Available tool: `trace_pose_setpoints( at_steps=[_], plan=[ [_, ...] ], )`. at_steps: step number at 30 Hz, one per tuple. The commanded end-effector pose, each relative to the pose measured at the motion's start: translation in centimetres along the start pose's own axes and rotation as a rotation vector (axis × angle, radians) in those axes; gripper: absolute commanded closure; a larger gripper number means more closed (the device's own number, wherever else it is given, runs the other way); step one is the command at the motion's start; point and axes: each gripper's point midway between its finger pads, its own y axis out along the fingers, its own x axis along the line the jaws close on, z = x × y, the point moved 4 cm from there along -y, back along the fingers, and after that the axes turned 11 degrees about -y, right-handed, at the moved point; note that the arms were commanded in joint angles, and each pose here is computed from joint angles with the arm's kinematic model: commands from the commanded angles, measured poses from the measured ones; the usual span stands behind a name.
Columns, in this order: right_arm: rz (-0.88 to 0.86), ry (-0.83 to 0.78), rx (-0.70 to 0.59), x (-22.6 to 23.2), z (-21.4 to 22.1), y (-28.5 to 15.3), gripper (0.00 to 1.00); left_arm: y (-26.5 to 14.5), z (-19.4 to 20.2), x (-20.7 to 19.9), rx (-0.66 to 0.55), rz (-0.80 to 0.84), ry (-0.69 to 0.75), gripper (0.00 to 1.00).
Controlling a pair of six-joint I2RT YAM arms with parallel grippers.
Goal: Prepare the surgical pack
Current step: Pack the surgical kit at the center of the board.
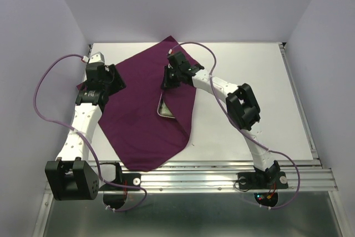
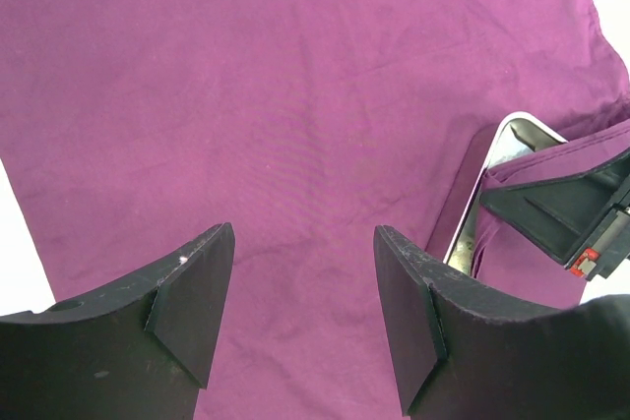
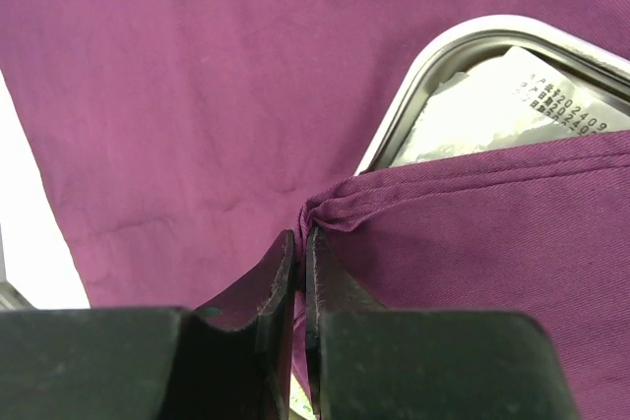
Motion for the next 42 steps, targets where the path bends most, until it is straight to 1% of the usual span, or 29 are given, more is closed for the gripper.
trace_pose_setpoints(
  at_steps=[1, 16, 21, 29, 30, 31, 33, 35, 36, 37, 40, 42],
  plan=[
    [-0.095, -0.034, -0.080, 3.0, -2.2, -0.4, 0.99, 0.1, 0.2, 0.3, 0.004, -0.002, 0.016, 0.30],
    [-0.129, -0.024, -0.087, 4.0, -2.6, 0.6, 0.99, 0.0, 0.2, 0.3, 0.004, -0.002, 0.024, 0.30],
    [-0.133, -0.023, -0.097, 4.1, -2.9, 1.1, 0.99, 0.1, 0.6, -0.1, 0.028, 0.028, 0.023, 0.30],
    [-0.129, -0.013, -0.073, 3.6, -2.1, 2.2, 0.99, 0.0, 0.5, -0.2, 0.027, 0.032, 0.023, 0.30],
    [-0.130, -0.011, -0.072, 3.6, -2.1, 2.3, 0.98, 0.0, 0.5, -0.2, 0.027, 0.032, 0.024, 0.30],
    [-0.132, -0.005, -0.071, 3.7, -2.1, 2.3, 0.90, 0.0, 0.5, -0.2, 0.028, 0.034, 0.024, 0.30],
    [-0.145, -0.004, -0.069, 3.9, -2.2, 2.2, 0.80, 0.1, 0.6, -0.2, 0.031, 0.039, 0.026, 0.30],
    [-0.162, -0.003, -0.072, 4.3, -2.4, 1.9, 0.64, 0.3, 0.8, -0.4, 0.047, 0.052, 0.034, 0.30],
    [-0.169, -0.005, -0.080, 4.6, -2.8, 1.5, 0.61, 0.3, 0.9, -0.5, 0.052, 0.060, 0.034, 0.30],
    [-0.174, -0.009, -0.088, 4.8, -3.1, 1.2, 0.56, 0.4, 1.0, -0.7, 0.061, 0.070, 0.032, 0.30],
    [-0.185, -0.019, -0.116, 5.5, -4.1, 0.0, 0.50, 0.7, 1.1, -0.8, 0.072, 0.076, 0.026, 0.30],
    [-0.186, -0.027, -0.128, 5.7, -4.6, -0.6, 0.50, 0.8, 1.2, -0.9, 0.079, 0.082, 0.024, 0.30]
  ],
)
